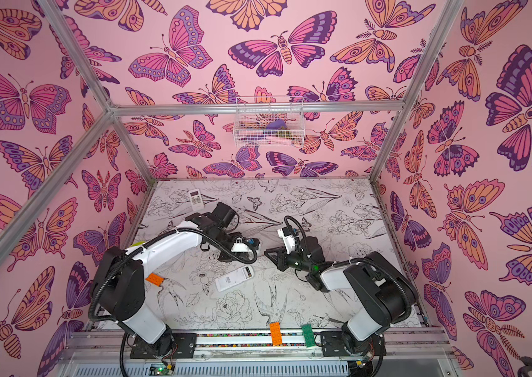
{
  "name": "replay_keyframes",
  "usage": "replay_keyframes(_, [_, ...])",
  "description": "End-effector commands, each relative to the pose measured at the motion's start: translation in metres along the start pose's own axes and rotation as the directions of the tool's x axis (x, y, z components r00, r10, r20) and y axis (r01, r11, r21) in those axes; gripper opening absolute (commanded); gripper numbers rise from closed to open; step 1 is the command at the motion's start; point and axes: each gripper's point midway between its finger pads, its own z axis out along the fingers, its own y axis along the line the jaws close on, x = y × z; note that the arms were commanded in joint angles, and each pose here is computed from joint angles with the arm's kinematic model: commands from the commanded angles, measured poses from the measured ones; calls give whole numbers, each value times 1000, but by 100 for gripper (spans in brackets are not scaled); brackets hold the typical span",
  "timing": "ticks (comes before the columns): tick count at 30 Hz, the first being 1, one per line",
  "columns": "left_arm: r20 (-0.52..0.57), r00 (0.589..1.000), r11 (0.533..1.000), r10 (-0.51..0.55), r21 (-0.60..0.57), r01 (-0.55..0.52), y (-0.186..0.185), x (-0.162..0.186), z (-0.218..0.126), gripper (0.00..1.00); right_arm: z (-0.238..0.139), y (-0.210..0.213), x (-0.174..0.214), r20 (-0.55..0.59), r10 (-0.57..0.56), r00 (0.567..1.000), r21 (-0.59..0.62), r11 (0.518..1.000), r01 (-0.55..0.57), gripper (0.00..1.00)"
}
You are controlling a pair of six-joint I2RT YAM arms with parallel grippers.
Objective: Unload the batteries from the remote control
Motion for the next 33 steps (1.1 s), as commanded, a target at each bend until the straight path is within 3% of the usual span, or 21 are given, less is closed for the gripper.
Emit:
replay_keyframes(1, [28, 968, 964, -250, -86, 251, 20, 7, -15, 4, -7, -3, -14, 55, -20, 998, 46, 999, 18, 0])
replay_keyframes(5, [169, 837, 828, -521, -140, 544, 50, 20, -22, 2, -11, -9, -16, 78, -1, 997, 87, 996, -6, 0])
replay_keyframes(13, [205, 747, 716, -632, -212, 665, 56, 64, -3, 0, -12, -12, -11, 50, 5, 999, 107, 994, -10, 0])
replay_keyframes(19, [186, 739, 693, -647, -259, 672, 65, 71, 0, 0, -12, -13, -10, 45, -1, 999, 111, 994, -4, 0])
replay_keyframes(21, [157, 761, 698, -629, -317, 642, 70, 77, 2, 0, -12, -13, -10, 51, -2, 999, 109, 994, -3, 0])
replay_keyframes(23, [99, 811, 738, -577, -363, 569, 70, 83, 7, 0, -11, -15, -6, 31, -15, 999, 110, 994, 12, 0])
replay_keyframes(26, [18, 843, 754, -538, -438, 490, 74, 99, 10, 0, -11, -14, -7, 25, -12, 1000, 114, 993, 9, 0])
replay_keyframes(33, [-116, 861, 754, -496, -549, 360, 86, 127, 13, 0, -13, -17, -2, 11, -31, 999, 127, 992, 29, 0])
